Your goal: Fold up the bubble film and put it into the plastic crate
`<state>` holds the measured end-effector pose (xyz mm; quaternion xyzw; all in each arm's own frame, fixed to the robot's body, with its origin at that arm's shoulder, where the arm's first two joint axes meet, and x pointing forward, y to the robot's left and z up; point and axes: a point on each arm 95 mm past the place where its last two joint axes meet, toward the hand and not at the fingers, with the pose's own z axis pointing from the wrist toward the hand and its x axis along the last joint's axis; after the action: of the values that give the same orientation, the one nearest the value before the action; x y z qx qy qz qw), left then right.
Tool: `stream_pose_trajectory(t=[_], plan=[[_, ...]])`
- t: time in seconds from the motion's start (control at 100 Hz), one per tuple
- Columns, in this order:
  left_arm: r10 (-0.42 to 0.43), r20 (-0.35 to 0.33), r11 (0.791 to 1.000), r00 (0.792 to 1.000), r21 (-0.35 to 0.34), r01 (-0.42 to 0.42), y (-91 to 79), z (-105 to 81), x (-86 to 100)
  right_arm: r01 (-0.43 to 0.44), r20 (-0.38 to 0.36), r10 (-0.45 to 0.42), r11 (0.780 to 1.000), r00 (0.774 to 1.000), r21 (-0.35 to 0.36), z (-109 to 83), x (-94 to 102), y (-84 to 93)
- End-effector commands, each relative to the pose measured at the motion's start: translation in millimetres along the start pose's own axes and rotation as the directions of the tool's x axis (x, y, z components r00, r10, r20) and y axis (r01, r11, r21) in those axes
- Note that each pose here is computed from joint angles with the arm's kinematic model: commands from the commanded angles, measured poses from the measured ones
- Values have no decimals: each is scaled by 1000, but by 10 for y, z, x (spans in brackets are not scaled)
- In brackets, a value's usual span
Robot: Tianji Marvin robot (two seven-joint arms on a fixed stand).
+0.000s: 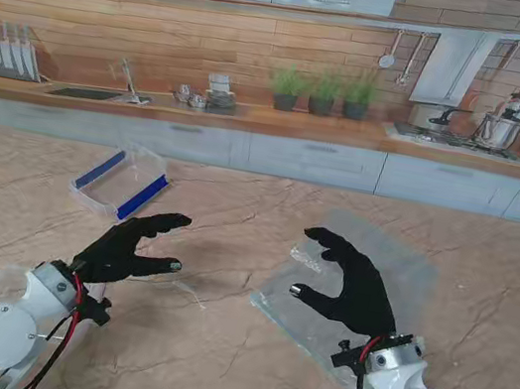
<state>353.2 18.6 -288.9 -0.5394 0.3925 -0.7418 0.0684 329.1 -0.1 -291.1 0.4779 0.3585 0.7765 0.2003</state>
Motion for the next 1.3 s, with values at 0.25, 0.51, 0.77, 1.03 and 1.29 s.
stream_pose_trajectory(t=[0.25, 0.51, 0.77, 1.03, 1.29], plan=[[-1, 6, 1000, 1000, 5, 1, 26, -48, -16, -21, -2, 21, 999, 1000, 38, 25, 27, -44], [0, 8, 1000, 1000, 13, 0, 22, -52, -9, -25, 11, 24, 999, 1000, 45, 41, -6, -55], [-2, 6, 1000, 1000, -1, 2, 33, 5, 13, -23, 106, 22, 1000, 994, 13, -13, -59, -16], [-22, 23, 1000, 999, -1, 22, 16, 6, -23, 130, 309, -128, 991, 943, 13, 99, -560, 105], [-36, 28, 999, 999, 1, 36, 29, 24, 6, 203, 526, -270, 962, 806, 183, 312, -987, 71]])
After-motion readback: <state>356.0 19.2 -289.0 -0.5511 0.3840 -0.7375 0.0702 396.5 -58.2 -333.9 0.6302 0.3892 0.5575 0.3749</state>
